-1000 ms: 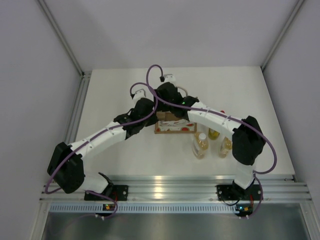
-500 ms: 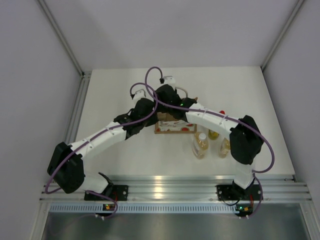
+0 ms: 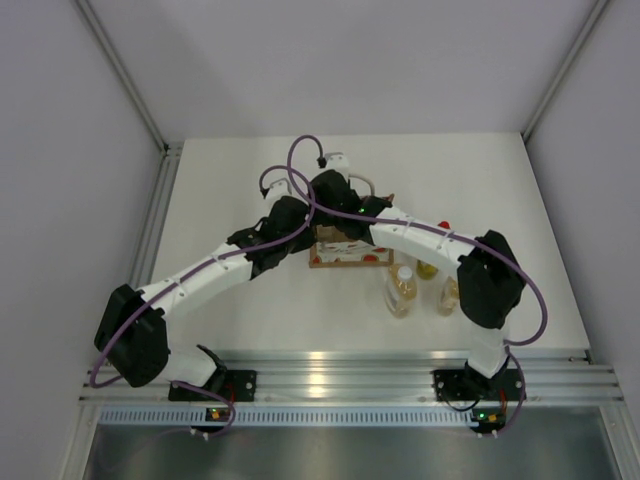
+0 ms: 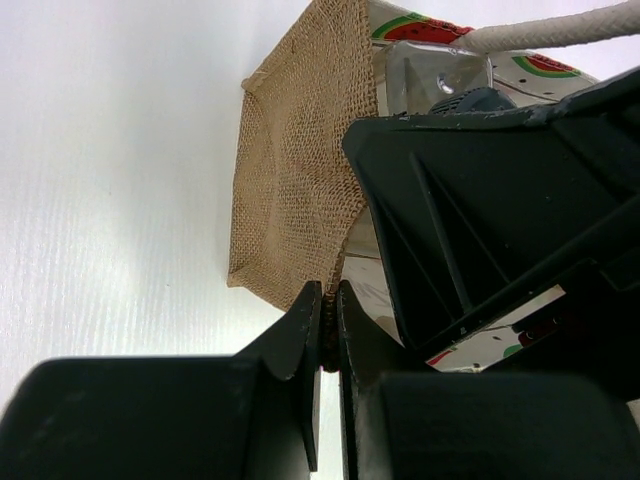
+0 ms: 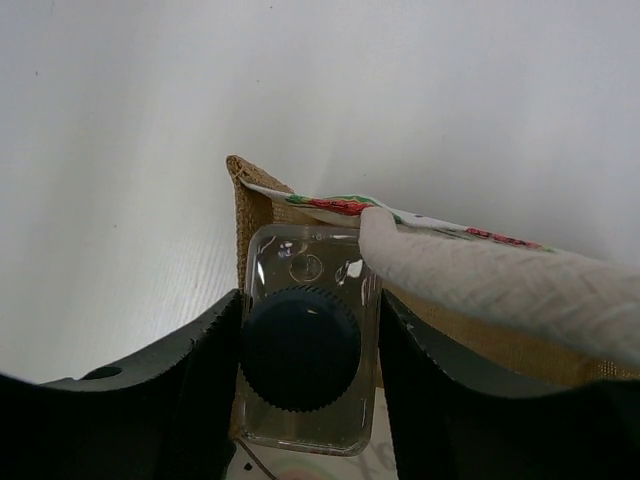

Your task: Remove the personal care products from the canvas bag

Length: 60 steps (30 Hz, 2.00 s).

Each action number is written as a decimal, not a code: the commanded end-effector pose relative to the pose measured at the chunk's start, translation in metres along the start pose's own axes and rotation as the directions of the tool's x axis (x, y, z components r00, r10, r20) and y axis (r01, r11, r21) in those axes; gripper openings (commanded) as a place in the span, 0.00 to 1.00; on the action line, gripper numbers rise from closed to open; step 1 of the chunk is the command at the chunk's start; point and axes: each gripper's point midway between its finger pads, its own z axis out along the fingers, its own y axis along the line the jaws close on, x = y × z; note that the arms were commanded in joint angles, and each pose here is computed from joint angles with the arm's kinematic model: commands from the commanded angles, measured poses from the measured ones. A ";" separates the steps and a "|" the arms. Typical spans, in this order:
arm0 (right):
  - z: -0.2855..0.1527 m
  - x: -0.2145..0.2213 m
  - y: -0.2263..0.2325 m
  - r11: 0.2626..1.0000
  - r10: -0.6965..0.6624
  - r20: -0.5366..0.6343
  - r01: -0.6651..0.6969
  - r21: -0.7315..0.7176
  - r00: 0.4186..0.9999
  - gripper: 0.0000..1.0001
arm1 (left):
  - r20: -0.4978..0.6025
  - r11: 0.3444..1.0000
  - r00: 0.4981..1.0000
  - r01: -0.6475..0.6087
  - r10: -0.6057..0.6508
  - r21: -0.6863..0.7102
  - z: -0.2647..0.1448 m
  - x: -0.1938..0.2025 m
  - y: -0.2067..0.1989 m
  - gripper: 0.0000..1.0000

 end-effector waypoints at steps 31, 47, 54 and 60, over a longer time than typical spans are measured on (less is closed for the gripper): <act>0.006 0.014 -0.010 0.989 -0.125 -0.017 0.126 0.072 0.992 0.00 | 0.094 0.997 0.994 0.043 -0.050 0.070 -0.016 -0.029 -0.018 0.03; -0.012 -0.037 -0.003 0.992 -0.122 0.068 0.119 0.047 0.990 0.00 | 0.169 0.995 0.984 0.034 -0.049 0.092 -0.039 -0.052 -0.020 0.76; -0.024 -0.053 0.001 0.994 -0.111 0.101 0.110 0.024 0.989 0.00 | 0.248 0.999 0.969 0.013 -0.021 0.034 -0.075 -0.069 0.005 0.98; -0.037 -0.067 0.002 0.995 -0.101 0.130 0.102 -0.002 0.986 0.00 | 0.307 1.000 0.952 -0.003 0.002 0.001 -0.111 -0.079 0.030 0.98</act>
